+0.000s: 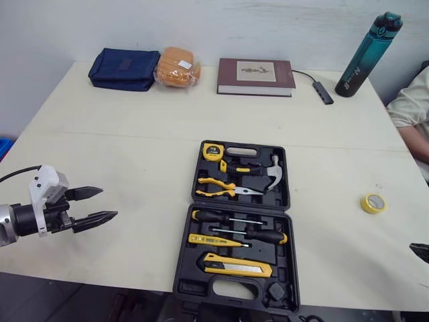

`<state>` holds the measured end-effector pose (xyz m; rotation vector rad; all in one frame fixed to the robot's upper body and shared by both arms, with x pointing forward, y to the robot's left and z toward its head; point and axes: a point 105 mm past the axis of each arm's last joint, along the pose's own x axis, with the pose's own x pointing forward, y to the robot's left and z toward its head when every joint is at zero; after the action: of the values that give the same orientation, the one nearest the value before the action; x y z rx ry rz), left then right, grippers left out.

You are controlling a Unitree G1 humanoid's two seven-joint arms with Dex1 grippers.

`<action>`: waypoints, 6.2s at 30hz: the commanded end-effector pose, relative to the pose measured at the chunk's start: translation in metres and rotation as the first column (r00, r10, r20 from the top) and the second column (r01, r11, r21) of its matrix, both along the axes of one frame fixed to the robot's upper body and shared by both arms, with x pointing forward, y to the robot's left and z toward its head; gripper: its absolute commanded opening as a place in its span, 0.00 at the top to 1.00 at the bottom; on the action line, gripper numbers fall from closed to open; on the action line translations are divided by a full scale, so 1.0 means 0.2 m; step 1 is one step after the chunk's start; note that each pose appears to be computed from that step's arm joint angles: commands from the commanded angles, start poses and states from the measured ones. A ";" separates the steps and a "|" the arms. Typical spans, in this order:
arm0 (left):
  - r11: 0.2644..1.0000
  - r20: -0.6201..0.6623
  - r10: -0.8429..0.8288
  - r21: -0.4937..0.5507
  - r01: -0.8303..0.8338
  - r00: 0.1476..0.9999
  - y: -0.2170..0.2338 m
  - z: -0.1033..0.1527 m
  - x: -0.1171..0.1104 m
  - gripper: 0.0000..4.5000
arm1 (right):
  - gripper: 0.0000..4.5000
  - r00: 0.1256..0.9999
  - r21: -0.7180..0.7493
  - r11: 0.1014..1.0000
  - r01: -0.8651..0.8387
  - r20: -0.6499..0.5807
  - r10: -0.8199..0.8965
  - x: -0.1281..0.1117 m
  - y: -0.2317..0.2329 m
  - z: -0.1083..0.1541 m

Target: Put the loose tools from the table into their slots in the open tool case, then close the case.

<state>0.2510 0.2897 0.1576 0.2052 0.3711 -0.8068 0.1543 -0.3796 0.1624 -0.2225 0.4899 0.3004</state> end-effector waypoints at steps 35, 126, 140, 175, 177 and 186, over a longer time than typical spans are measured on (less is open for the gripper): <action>0.580 0.343 -0.750 -0.069 0.812 0.566 -1.13 0.52 -0.05 0.00 | 0.50 0.773 -0.296 0.748 -0.594 -0.469 0.428 0.68 0.11 0.03; 0.448 0.145 -0.890 0.103 0.888 0.432 -1.08 0.12 -0.24 0.00 | 0.25 0.124 -0.010 0.124 -0.992 -0.182 0.975 -0.08 1.24 -0.20; 0.436 0.148 -0.894 0.085 0.896 0.422 -1.09 0.11 -0.27 0.00 | 0.99 0.211 0.011 0.211 -0.977 0.008 0.977 0.02 1.22 -0.31; 0.475 0.135 -0.876 0.079 0.877 0.462 -1.11 0.02 -0.25 0.00 | 0.99 0.332 0.034 0.333 -0.942 -0.033 0.943 0.01 1.13 -0.46; 0.490 0.133 -0.868 0.074 0.869 0.478 -1.11 0.01 -0.24 0.00 | 0.99 0.336 0.037 0.337 -0.941 -0.030 0.942 0.00 1.13 -0.44; 0.699 0.087 -0.715 0.119 0.705 0.694 -0.85 -0.04 -0.10 0.00 | 0.99 0.465 0.041 0.465 -0.885 -0.012 0.885 0.03 1.07 -0.20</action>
<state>0.2243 0.1095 0.1419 0.4553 0.2254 -1.6137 0.1585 -0.1661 0.1075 -0.4442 0.3871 1.3849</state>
